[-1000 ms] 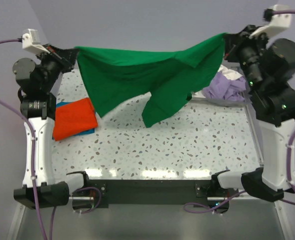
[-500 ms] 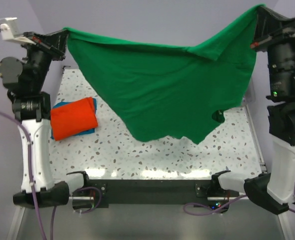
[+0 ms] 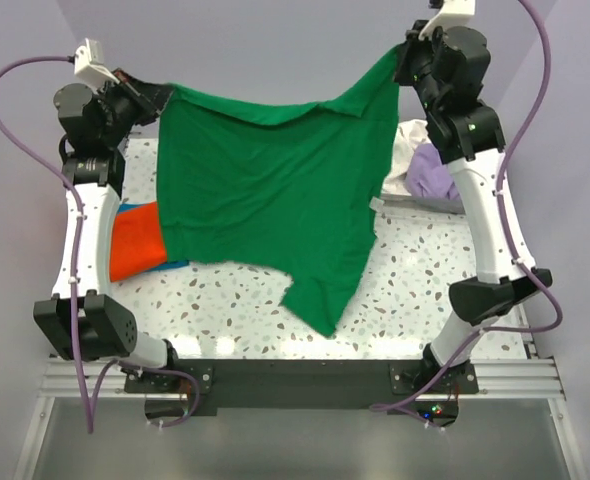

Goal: Fold and stack the t-shirts
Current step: Flatten the tshirt out

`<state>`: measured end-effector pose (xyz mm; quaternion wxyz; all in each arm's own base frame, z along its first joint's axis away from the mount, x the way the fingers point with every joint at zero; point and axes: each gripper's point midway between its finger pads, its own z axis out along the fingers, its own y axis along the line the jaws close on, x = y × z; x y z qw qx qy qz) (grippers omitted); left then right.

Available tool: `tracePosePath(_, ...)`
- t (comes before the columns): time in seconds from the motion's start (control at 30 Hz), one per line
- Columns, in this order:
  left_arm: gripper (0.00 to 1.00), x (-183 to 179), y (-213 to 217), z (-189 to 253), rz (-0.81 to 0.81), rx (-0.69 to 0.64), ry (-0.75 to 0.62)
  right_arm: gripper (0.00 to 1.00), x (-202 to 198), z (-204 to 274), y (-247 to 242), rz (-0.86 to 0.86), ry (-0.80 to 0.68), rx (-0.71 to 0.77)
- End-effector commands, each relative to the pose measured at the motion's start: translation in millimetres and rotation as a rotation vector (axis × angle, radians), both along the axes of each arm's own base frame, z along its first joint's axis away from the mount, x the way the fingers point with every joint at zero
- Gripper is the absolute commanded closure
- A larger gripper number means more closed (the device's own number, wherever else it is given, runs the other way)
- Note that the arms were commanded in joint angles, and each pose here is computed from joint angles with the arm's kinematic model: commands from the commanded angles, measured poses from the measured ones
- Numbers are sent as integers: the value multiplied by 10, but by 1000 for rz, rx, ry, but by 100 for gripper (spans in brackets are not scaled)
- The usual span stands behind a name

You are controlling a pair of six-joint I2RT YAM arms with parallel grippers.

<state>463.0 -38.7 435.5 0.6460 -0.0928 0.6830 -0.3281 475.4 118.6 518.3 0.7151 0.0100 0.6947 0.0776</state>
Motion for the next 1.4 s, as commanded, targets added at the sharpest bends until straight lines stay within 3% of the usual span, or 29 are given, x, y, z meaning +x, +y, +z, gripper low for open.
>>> tracePosePath(0.0,100,-402,-63,817,-7,14,-234,100,-694,1133,-289,-26,-297,90)
tracePosePath(0.17,100,-681,16,1035,53,-18,-304,100,-1097,1432,-412,-26,-387,96)
tracePosePath(0.27,100,-1036,54,1313,108,-20,-386,100,-1442,1673,-552,-44,-463,100)
tracePosePath(0.6,100,-1856,363,1863,368,62,-548,100,-2485,2284,-1040,-156,-705,74)
tracePosePath(0.77,100,-2167,501,2052,477,77,-611,100,-2697,2420,-1158,-197,-762,59)
tracePosePath(0.87,100,-2032,566,1940,503,82,-582,100,-2506,2368,-1122,-210,-738,40)
tracePosePath(1.03,100,-1125,489,1053,375,28,-337,100,-1525,1819,-798,-178,-539,3)
tracePosePath(1.13,100,-496,402,200,276,31,-134,100,-529,965,-504,-162,-297,-70)
tracePosePath(1.17,100,-220,397,-226,244,42,-36,100,-86,472,-383,-153,-184,-91)
tracePosePath(1.23,88,29,371,-740,202,73,74,100,379,-146,-414,-166,-46,-105)
tracePosePath(1.27,80,251,371,-1220,178,77,183,98,769,-743,-363,-159,73,-107)
tracePosePath(1.3,58,346,361,-1378,163,80,221,88,915,-1044,-516,-186,156,-62)
tracePosePath(1.33,47,410,314,-1560,130,84,261,71,1033,-1291,-554,-184,219,-39)
tracePosePath(1.37,39,511,311,-1866,117,73,333,36,1133,-1361,-551,-168,247,24)
